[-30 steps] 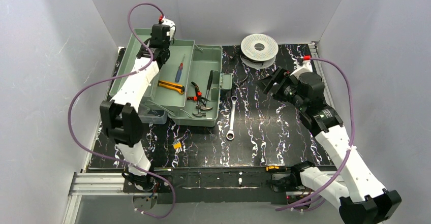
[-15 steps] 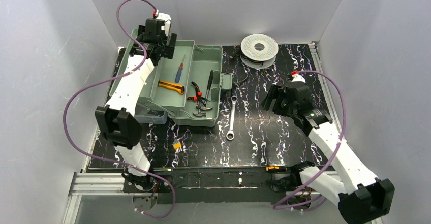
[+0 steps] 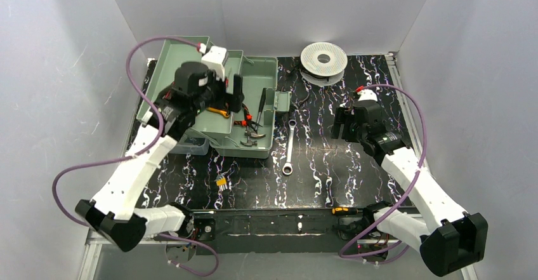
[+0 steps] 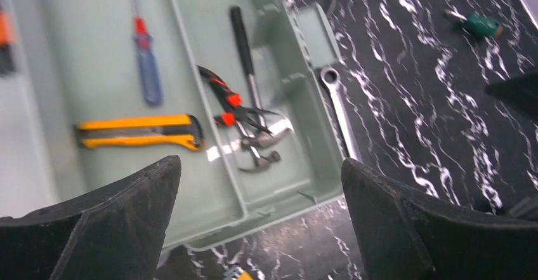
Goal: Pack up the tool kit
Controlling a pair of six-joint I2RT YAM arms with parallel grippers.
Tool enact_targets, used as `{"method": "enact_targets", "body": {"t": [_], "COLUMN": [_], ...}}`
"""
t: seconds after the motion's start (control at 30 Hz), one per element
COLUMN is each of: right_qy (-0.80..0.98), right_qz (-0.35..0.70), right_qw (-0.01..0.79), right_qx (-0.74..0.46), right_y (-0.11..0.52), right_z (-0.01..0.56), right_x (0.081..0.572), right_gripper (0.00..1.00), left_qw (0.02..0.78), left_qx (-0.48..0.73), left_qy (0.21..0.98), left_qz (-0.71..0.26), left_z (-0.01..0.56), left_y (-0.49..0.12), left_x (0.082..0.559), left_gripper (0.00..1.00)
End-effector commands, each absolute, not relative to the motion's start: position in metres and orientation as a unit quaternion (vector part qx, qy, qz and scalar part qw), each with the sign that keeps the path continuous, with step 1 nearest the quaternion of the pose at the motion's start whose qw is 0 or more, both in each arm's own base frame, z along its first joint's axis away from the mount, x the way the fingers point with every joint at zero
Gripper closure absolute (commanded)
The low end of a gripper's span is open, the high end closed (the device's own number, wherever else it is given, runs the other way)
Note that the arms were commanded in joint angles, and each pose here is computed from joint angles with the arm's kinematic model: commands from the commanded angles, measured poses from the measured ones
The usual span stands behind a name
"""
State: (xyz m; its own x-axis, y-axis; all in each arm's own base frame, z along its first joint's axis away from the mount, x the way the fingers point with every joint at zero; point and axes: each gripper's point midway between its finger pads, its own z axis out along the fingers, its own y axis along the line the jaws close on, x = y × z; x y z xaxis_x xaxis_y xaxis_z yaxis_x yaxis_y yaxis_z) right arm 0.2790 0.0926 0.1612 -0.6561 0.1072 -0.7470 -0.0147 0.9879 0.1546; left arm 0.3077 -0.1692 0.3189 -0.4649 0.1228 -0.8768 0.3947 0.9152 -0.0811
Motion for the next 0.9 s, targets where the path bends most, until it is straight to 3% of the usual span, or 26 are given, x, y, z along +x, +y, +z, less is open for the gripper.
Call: {"method": "enact_targets", "body": {"t": [0.0,0.43,0.87], "right_qy": [0.892,0.933,0.938], "right_qz": [0.044,0.05,0.061], "right_qw": [0.451,0.339,0.259], "right_qx": [0.006,0.106,0.224], "right_y": [0.079,0.028,-0.022], "right_z": [0.173,0.122,0.086], "right_x": [0.288,0.301,0.336], "right_gripper": [0.14,0.14,0.19], "left_qw": [0.452,0.469,0.493], "left_qx": [0.167,0.254,0.237], "left_qy": [0.848,0.81,0.808], "left_qz": [-0.22,-0.242,-0.218], "left_z": [0.278,0.254,0.253], "left_y": [-0.198,-0.195,-0.187], "left_x": [0.273,0.22,0.216], "left_gripper": [0.02,0.02,0.02]}}
